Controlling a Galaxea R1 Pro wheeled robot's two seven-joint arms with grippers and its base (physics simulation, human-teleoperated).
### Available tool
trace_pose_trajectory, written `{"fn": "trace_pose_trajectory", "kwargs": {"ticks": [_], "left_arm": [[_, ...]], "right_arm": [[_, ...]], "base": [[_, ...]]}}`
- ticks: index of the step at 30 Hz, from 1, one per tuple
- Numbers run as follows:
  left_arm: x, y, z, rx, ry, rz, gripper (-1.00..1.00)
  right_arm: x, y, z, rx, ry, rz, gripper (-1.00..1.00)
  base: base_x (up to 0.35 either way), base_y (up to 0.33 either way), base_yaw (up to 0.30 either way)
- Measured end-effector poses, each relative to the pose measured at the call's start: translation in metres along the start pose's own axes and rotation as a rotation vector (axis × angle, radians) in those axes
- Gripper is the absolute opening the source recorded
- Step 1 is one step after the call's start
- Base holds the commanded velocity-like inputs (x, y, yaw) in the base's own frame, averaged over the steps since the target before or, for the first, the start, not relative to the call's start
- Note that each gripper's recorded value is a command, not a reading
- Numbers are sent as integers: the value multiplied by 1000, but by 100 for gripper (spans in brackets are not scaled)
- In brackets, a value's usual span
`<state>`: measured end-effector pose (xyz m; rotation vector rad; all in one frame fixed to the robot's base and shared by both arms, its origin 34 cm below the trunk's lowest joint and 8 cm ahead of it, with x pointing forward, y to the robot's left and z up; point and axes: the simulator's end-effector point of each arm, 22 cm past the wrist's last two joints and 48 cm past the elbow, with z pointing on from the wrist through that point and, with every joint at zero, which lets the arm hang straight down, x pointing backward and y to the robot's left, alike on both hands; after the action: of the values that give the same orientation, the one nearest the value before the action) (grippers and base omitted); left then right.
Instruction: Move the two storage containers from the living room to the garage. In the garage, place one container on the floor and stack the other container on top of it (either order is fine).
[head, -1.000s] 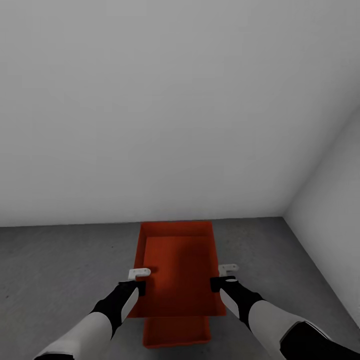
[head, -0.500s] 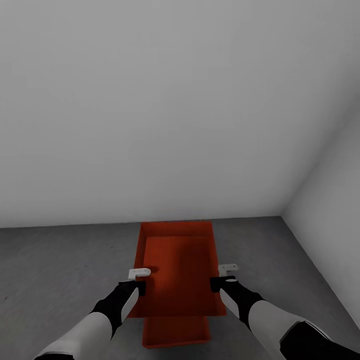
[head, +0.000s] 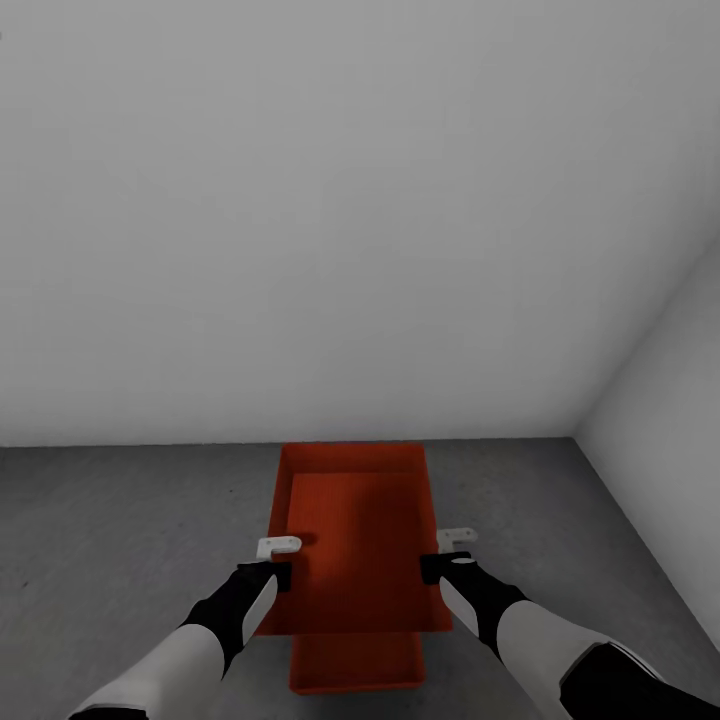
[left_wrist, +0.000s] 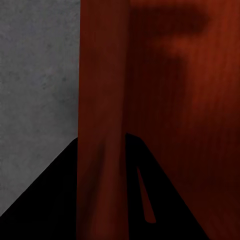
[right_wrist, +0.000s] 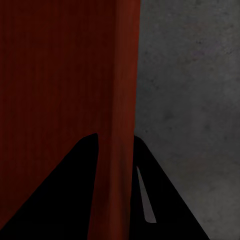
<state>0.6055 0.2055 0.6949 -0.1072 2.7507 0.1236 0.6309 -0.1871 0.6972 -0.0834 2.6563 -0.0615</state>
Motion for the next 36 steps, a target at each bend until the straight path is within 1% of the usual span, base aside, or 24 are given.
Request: {"fn": "trace_pose_trajectory", "kwargs": {"ticks": [10,36], "left_arm": [[1,0,1,0,2,0,-100],[20,0,14,-2,42,4,-100]], "right_arm": [[1,0,1,0,2,0,-100],[22,2,13,-3,42,-1,-100]], "base": [[0,0,0],[0,0,0]]}}
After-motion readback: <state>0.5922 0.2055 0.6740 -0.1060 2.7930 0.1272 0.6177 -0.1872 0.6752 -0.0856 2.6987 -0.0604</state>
